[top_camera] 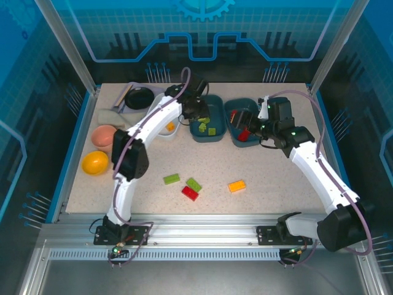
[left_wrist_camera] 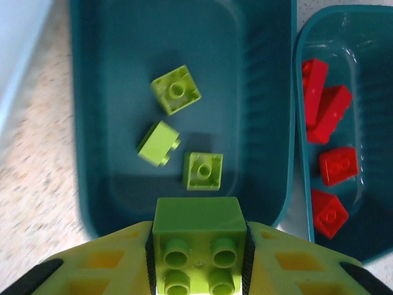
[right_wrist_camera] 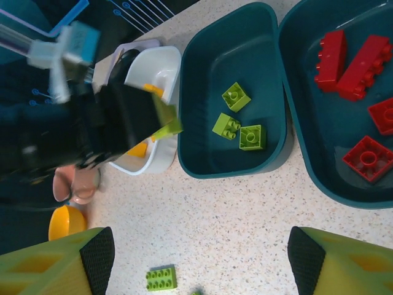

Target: Sort the legos into containers by color

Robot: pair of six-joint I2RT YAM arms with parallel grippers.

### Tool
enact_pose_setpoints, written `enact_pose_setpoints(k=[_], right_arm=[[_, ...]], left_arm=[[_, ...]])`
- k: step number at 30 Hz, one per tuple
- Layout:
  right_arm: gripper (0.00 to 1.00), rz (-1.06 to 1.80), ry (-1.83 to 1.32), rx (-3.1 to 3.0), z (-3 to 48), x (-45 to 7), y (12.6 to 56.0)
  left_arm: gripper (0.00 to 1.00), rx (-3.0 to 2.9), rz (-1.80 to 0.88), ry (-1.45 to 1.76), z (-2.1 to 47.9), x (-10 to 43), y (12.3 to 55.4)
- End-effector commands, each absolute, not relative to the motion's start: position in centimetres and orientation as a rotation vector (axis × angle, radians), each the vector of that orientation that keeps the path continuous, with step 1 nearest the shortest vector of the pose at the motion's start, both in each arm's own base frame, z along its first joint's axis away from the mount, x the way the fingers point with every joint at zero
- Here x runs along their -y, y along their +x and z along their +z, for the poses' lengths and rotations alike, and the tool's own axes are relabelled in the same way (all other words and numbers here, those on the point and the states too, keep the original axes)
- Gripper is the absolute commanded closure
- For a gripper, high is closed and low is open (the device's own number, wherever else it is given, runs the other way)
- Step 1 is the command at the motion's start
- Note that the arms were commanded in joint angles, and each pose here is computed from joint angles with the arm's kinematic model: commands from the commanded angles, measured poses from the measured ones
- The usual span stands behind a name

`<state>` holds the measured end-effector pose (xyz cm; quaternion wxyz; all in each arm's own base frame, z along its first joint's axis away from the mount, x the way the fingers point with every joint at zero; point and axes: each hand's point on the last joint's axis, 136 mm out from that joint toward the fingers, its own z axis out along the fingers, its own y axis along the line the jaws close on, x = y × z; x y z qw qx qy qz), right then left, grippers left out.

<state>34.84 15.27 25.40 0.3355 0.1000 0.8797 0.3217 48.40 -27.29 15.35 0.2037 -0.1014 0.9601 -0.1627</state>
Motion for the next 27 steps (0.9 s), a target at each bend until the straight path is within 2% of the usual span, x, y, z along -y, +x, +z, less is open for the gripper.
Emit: enact_pose_setpoints(k=[1,8,11,15,18,22,27], right_arm=[[0.23,0.907,0.31,-2.252,26.5,-15.1,34.8],[0.23,0.879,0.289,-2.281,26.1,-14.5,33.1],[0.22,0.872,0.284,-2.298,25.5,-14.3,32.4],[0.21,0.86,0.271,-2.331,24.7,-14.2,31.7],[0.22,0.823,0.259,-2.366,24.3,-13.9,31.0],[0.24,0.722,0.24,-2.436,24.3,-12.5,29.0],[0.25,0.672,0.198,-2.511,25.4,-11.2,24.1]], left_arm=[[0.61,-2.721,-0.516,-0.302,13.4,29.2,49.4],[0.58,-2.704,-0.651,-0.293,10.2,32.5,52.1],[0.49,-2.713,-0.668,-0.296,9.7,33.0,52.1],[0.32,-2.682,-0.688,-0.264,11.8,33.4,51.8],[0.27,-2.65,-0.691,-0.229,14.5,33.6,51.1],[0.28,-2.656,-0.667,-0.047,17.2,34.6,47.5],[0.28,-2.698,-0.657,0.401,16.4,37.8,38.1]])
